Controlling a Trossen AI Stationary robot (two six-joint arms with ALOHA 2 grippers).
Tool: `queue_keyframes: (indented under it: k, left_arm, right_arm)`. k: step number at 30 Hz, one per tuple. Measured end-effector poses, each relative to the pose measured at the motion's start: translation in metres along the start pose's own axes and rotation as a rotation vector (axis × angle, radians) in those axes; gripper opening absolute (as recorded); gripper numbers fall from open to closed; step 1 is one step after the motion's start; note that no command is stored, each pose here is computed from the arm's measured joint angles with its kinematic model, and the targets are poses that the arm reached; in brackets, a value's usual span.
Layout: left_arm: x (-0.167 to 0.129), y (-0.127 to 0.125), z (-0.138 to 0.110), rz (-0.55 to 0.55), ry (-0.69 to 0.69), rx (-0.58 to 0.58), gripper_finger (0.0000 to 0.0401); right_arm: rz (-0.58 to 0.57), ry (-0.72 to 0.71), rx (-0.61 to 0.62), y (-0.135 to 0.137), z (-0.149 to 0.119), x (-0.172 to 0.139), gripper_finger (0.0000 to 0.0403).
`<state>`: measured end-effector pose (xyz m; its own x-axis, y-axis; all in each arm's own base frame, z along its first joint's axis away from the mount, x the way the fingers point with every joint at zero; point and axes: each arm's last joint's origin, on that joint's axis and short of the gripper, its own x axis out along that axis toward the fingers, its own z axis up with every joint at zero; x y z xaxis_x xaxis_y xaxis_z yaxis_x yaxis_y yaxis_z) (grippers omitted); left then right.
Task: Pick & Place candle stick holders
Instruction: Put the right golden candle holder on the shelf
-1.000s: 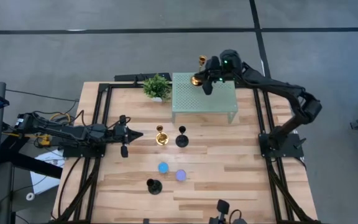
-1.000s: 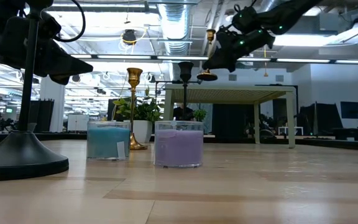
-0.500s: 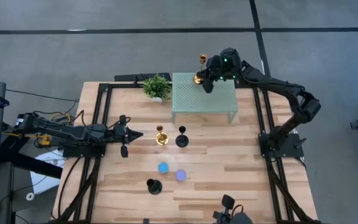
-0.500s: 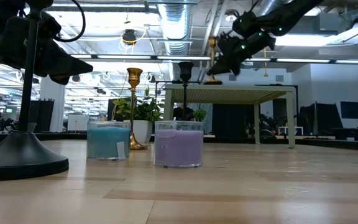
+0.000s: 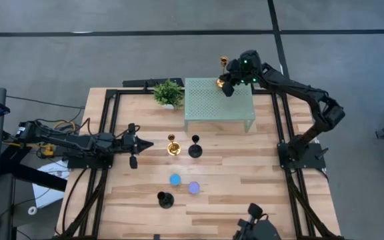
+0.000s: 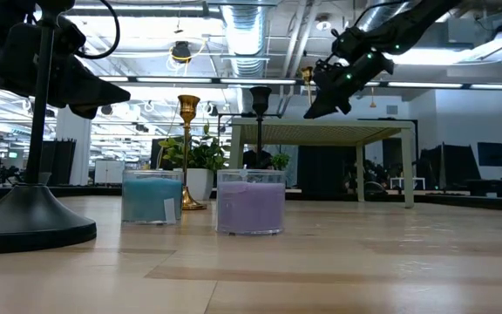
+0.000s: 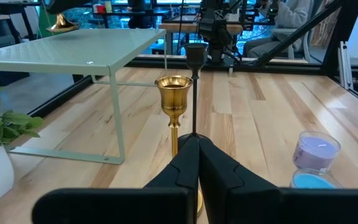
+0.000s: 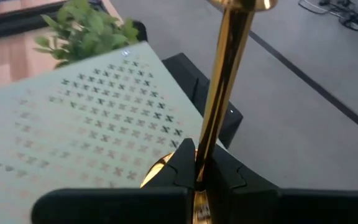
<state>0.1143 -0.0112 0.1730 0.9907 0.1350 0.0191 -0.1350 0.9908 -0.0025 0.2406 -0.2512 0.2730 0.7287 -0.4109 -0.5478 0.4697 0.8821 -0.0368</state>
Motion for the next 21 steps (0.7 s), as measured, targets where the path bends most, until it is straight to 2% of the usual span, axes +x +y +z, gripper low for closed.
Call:
queue_keyframes:
  k: [7, 12, 18, 21]
  left_arm:
    - [0.000, 0.000, 0.000, 0.000, 0.000, 0.000, 0.0008]
    - [0.000, 0.000, 0.000, 0.000, 0.001, 0.000, 0.0008]
    - [0.000, 0.000, 0.000, 0.000, 0.001, 0.000, 0.0008]
    - [0.000, 0.000, 0.000, 0.000, 0.001, 0.000, 0.0008]
  right_arm:
    - [-0.021, -0.021, -0.006, 0.004, -0.023, -0.011, 0.0004]
    - [-0.066, -0.150, -0.016, 0.004, -0.019, -0.042, 0.0004]
    - [-0.127, -0.181, 0.022, -0.002, -0.032, -0.073, 0.0004]
    - [-0.151, -0.162, 0.045, -0.005, -0.047, -0.078, 0.0004]
